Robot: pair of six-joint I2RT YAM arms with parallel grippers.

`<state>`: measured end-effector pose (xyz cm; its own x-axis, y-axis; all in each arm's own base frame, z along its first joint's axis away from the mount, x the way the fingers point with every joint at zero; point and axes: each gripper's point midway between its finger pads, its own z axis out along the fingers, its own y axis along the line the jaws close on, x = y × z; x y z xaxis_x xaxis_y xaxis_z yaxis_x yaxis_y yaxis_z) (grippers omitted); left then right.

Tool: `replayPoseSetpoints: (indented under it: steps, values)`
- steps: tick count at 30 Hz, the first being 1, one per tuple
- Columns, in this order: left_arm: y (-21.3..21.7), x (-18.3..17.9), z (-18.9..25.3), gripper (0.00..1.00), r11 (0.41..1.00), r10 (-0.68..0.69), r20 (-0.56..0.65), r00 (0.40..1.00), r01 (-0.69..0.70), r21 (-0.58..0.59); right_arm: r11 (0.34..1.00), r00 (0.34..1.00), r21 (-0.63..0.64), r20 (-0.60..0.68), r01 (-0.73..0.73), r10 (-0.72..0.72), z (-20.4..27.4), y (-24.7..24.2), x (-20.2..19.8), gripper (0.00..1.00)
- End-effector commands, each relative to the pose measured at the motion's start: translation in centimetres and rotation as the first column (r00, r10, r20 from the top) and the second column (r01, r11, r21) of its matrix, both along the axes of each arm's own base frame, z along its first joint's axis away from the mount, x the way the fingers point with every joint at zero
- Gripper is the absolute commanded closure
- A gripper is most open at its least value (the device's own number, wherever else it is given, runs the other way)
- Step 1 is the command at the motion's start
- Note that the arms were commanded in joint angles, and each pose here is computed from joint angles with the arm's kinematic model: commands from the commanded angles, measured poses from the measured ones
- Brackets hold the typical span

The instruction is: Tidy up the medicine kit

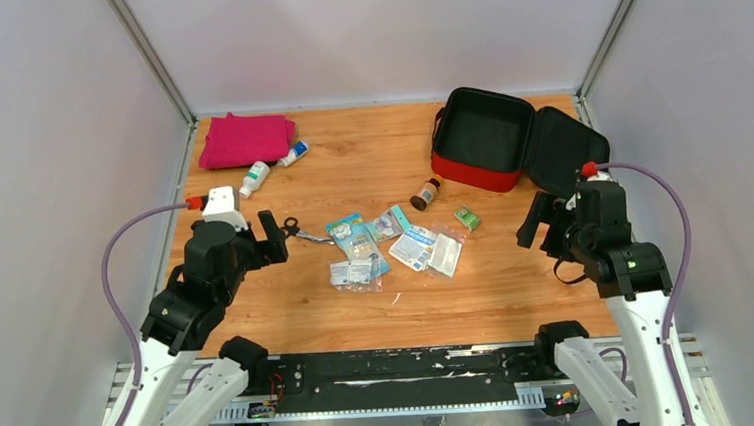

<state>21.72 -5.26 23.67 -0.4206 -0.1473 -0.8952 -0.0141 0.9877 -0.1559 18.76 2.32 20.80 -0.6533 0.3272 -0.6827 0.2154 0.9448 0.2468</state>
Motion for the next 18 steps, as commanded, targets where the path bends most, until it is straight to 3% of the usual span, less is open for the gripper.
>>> replayPoseSetpoints:
  steps: [1, 6, 18]
  values:
    - [-0.6, 0.4, -0.4, 0.0, 1.0, -0.026, -0.009, 1.0, 0.026, 0.005, 0.995, 0.996, 0.059, -0.025, -0.081, 0.083, 0.7, 1.7, -0.5, 0.03]
    - [-0.8, 0.4, -0.5, 0.0, 0.999, -0.033, -0.016, 0.999, 0.033, 0.005, 0.989, 0.986, 0.072, -0.095, -0.129, 0.136, 0.5, 2.5, 0.8, 0.03]
    - [-0.7, 0.5, -0.4, 0.0, 1.0, -0.03, -0.012, 0.999, 0.03, 0.005, 0.949, 0.923, 0.087, -0.219, -0.303, 0.315, -1.9, 6.6, 9.0, 0.11]
